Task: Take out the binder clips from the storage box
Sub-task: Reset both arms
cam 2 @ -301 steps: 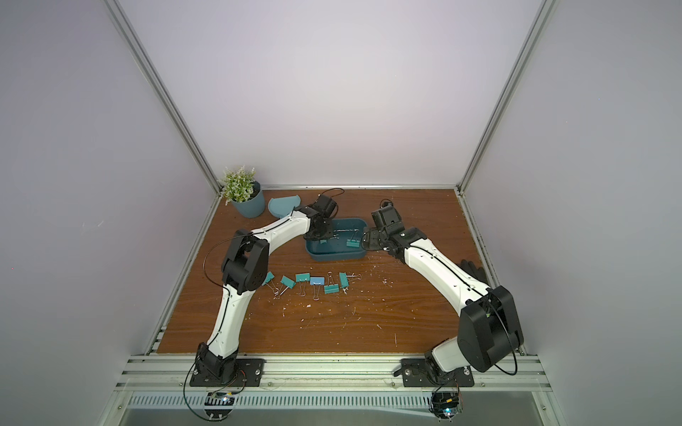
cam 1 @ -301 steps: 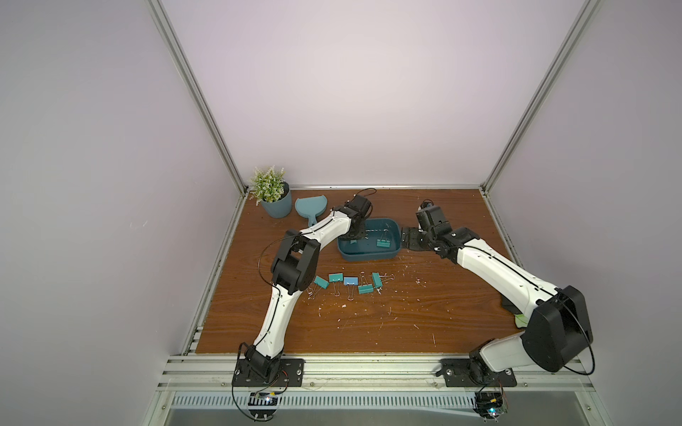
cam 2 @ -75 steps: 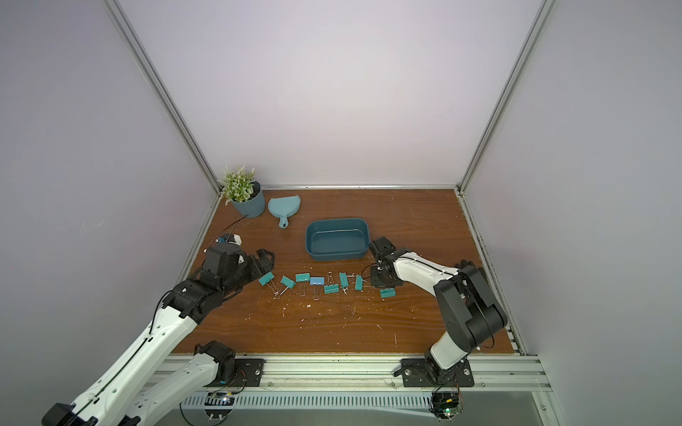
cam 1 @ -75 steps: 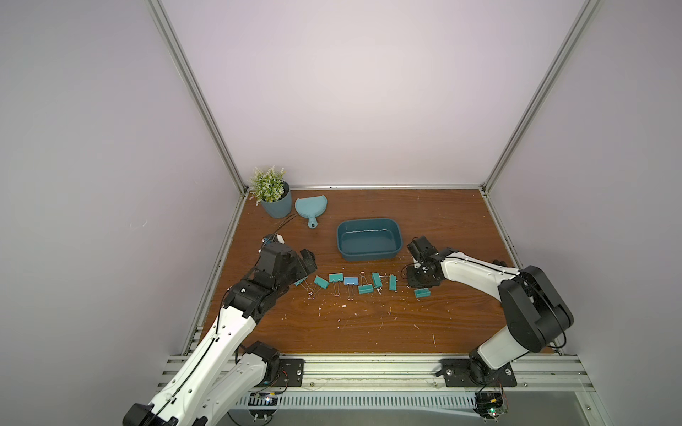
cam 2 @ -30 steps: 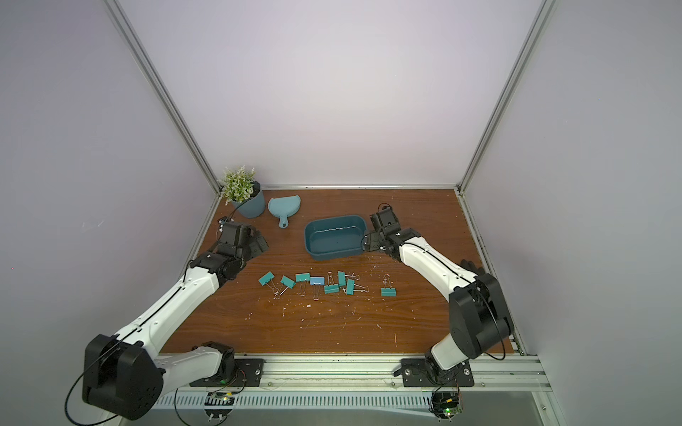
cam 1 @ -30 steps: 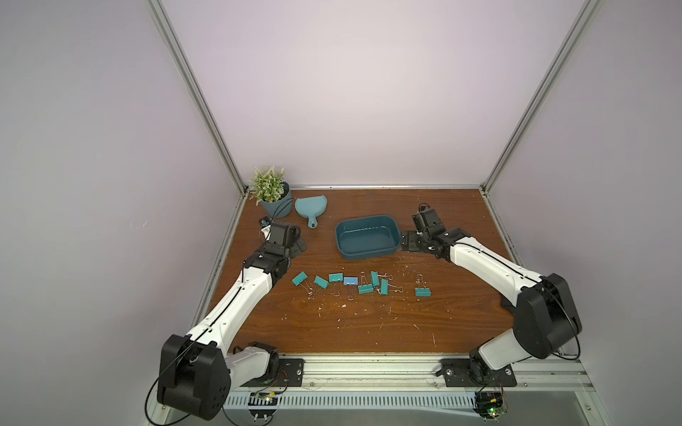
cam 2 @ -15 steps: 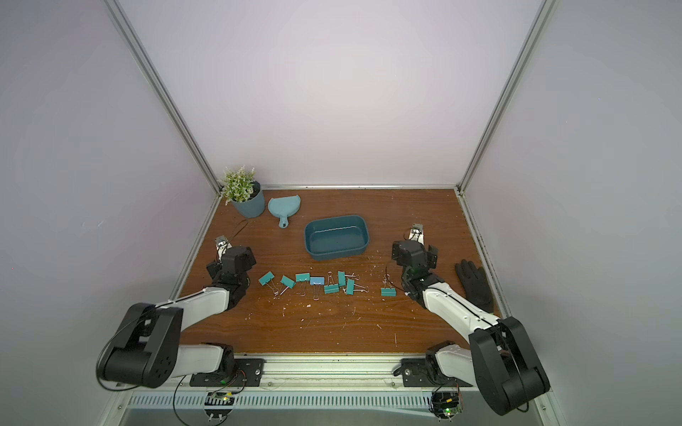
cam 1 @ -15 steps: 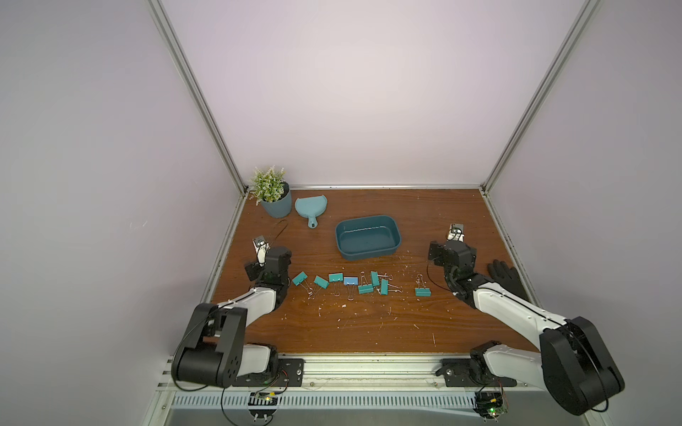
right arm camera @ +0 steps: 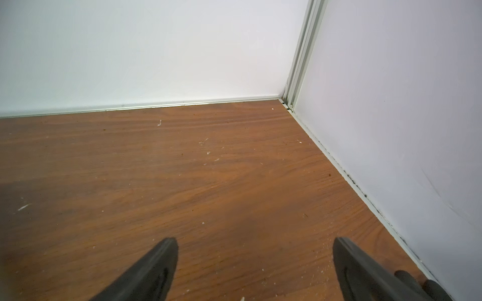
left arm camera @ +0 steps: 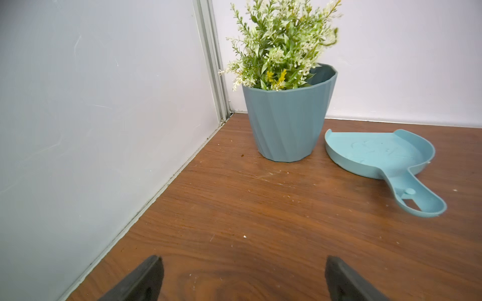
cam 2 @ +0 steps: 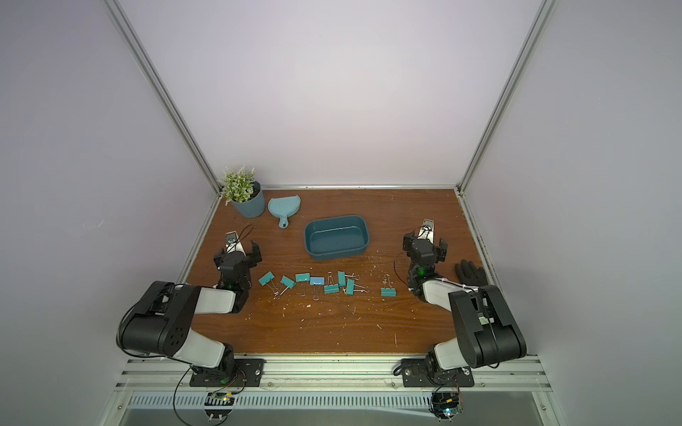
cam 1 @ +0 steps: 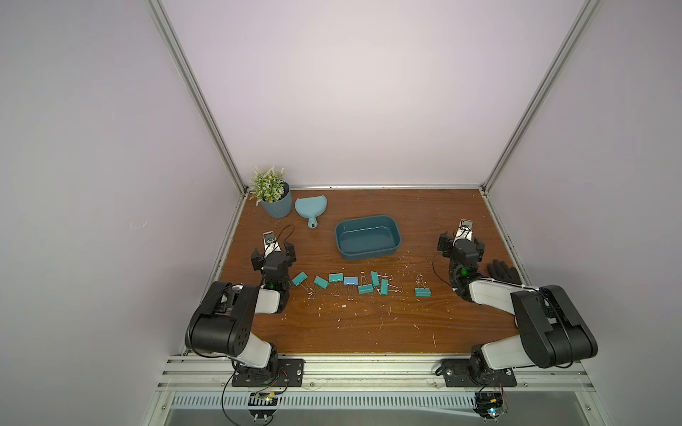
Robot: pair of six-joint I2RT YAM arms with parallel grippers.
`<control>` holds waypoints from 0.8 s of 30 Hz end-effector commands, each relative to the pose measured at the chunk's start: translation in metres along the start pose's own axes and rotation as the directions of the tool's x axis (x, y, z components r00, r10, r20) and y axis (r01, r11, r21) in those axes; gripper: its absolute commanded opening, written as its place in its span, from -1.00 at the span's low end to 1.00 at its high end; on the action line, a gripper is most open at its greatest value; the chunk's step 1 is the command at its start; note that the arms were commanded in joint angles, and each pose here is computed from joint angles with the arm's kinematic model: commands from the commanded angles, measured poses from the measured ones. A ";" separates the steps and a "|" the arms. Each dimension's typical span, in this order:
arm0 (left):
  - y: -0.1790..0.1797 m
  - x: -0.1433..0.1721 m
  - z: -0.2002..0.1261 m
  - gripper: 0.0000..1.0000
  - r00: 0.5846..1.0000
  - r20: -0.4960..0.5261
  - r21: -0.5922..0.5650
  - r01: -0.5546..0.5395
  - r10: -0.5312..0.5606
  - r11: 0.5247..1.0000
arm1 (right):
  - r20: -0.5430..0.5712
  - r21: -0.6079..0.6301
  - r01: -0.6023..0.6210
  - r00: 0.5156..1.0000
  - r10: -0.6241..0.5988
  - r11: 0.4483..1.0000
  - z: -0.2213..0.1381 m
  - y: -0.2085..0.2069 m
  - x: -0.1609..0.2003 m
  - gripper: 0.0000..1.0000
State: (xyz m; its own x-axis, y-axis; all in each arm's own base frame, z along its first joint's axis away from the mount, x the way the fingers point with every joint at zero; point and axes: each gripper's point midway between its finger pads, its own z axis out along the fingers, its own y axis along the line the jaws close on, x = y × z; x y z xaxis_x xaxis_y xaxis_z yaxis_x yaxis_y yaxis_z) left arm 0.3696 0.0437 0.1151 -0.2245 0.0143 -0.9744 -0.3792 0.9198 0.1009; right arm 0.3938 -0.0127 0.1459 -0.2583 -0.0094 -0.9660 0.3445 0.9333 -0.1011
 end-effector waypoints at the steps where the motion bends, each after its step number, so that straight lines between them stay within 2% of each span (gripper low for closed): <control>1: -0.003 -0.015 -0.003 1.00 0.997 0.069 0.054 0.012 -0.016 0.998 | 0.066 -0.003 -0.021 0.998 0.021 1.000 -0.014 -0.012 -0.011 0.98; 4: -0.005 -0.012 -0.013 1.00 0.995 0.101 0.096 0.013 -0.023 0.995 | 0.046 -0.008 -0.035 0.998 0.036 0.999 -0.022 -0.021 0.011 0.98; 6: -0.008 -0.012 -0.016 1.00 0.990 0.141 0.119 0.001 -0.017 0.993 | 0.096 -0.053 -0.046 0.994 0.051 0.998 -0.027 -0.017 0.012 0.98; 9: -0.009 -0.011 -0.016 1.00 0.992 0.126 0.126 0.004 -0.020 0.992 | 0.108 -0.092 0.001 0.994 0.009 0.996 -0.023 -0.007 0.013 0.99; 12: -0.008 -0.011 -0.016 1.00 0.992 0.127 0.126 0.003 -0.019 0.992 | 0.175 -0.114 -0.035 0.983 0.054 0.993 -0.027 -0.014 0.019 0.99; 24: -0.008 -0.012 -0.017 1.00 0.990 0.136 0.126 0.004 -0.021 0.992 | 0.145 -0.152 -0.023 0.988 0.045 0.988 -0.022 -0.008 0.025 0.99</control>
State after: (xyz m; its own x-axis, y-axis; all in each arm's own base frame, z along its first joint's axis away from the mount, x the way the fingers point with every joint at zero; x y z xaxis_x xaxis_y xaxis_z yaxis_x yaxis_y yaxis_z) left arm 0.3606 0.0262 0.1270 -0.1054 0.0415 -0.9936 -0.2595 0.9634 0.0678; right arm 0.3571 -0.0156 0.1018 -0.1999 -0.0276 -0.9794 0.2208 0.9726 -0.0724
